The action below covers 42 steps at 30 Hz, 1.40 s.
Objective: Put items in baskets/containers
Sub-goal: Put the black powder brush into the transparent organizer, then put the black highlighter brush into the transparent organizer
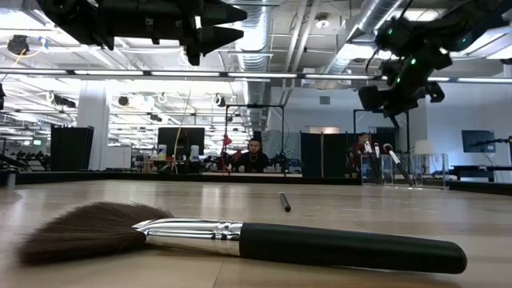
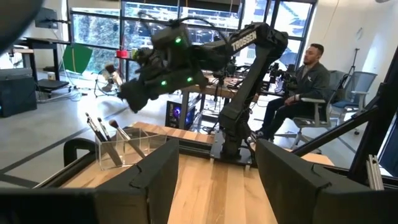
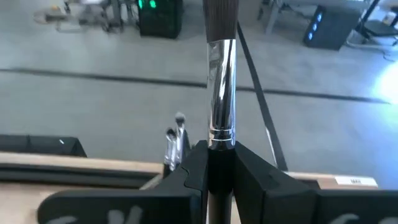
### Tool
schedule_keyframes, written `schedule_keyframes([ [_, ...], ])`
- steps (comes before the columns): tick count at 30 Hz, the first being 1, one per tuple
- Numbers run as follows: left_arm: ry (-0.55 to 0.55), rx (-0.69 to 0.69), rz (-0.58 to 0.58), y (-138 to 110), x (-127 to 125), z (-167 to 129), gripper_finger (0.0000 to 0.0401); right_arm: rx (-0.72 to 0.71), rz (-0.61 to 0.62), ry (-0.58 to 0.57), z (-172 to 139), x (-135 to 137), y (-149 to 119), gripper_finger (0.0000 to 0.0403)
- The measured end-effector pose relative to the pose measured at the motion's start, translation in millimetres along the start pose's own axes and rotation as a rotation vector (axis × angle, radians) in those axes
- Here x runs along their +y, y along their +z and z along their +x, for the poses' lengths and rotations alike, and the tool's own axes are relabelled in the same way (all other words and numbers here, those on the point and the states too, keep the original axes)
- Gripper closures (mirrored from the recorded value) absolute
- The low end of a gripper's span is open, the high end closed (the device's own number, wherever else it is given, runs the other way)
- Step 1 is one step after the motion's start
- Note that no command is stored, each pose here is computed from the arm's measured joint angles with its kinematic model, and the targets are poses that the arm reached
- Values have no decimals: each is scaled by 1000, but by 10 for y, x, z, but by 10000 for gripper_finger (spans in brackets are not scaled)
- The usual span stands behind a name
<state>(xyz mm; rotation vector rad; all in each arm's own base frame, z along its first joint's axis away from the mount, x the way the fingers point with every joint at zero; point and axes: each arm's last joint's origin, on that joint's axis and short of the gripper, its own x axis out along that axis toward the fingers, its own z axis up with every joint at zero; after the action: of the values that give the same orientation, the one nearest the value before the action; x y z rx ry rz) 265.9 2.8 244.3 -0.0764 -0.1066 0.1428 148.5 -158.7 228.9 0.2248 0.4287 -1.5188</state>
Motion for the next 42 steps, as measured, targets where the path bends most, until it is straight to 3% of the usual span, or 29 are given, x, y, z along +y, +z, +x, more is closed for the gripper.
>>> schedule_keyframes([
  [15, 0, -3, -21, 4, 0, 1, 192, 167, -73, -94, 613, 102, -352, 360],
  [22, 0, -4, -18, 5, 0, 1, 192, 128, -10, -80, 549, 20, -554, 356],
  [29, -1, -7, -16, 9, -1, 1, 192, 111, 22, 18, 391, -58, -566, 346],
  [42, 0, -12, -20, 14, -1, 2, 192, 113, 12, 62, 203, -122, -501, 257],
])
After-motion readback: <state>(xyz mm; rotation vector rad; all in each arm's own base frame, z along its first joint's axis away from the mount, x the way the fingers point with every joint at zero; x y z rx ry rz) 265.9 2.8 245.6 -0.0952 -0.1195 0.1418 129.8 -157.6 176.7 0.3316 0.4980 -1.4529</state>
